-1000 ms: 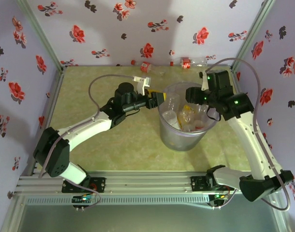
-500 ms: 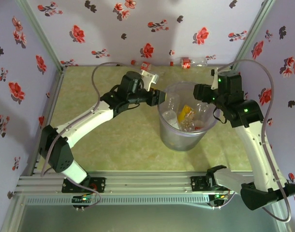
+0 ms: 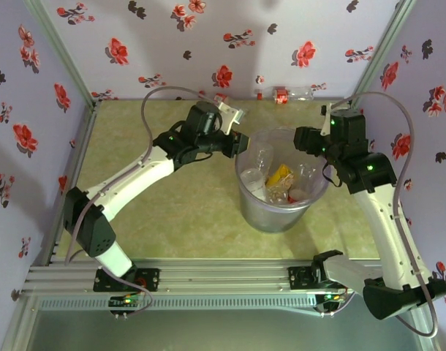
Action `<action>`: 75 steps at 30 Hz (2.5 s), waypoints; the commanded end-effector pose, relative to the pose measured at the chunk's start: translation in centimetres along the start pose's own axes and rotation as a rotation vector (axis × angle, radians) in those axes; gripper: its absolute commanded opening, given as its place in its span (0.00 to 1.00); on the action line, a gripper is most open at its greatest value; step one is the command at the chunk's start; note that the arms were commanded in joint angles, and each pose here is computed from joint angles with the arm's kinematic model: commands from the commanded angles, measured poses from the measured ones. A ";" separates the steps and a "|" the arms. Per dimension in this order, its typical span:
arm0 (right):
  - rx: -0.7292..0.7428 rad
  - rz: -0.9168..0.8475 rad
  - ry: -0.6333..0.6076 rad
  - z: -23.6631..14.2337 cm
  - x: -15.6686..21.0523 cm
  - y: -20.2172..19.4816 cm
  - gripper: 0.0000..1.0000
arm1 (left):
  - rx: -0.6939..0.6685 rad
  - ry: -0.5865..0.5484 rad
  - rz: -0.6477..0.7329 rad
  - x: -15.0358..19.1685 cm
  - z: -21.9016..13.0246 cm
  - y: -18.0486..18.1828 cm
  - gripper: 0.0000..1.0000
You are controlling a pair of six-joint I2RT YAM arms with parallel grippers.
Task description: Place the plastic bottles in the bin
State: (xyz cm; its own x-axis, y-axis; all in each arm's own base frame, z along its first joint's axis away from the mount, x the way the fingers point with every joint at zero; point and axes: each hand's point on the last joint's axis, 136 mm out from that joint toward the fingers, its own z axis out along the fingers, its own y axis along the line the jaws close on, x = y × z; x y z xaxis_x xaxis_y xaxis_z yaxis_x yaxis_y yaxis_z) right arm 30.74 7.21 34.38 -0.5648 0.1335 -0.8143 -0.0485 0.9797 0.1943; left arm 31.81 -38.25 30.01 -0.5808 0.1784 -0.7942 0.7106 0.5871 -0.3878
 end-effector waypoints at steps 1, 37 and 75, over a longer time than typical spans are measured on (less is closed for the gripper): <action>-0.011 0.034 -0.043 0.3 -0.7 -0.1 0.71 | -0.080 0.027 0.005 -0.2 -0.6 1.1 0.14; -0.042 0.061 -0.103 0.2 -2.2 -0.3 0.74 | -0.205 0.183 -0.001 2.1 -2.5 0.8 0.74; -0.076 0.107 -0.031 18.1 -5.0 1.4 0.75 | -0.709 0.016 -0.310 3.2 -21.4 18.9 0.00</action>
State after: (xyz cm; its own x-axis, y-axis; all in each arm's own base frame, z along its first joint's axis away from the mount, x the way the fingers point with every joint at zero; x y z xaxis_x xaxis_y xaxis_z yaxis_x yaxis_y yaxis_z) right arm 45.60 9.93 27.37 -0.5980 0.2184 -0.7712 -0.0215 0.9574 0.2878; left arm 35.06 -11.42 28.24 -0.7680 -0.0173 -0.6402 0.1155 0.9795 -0.1650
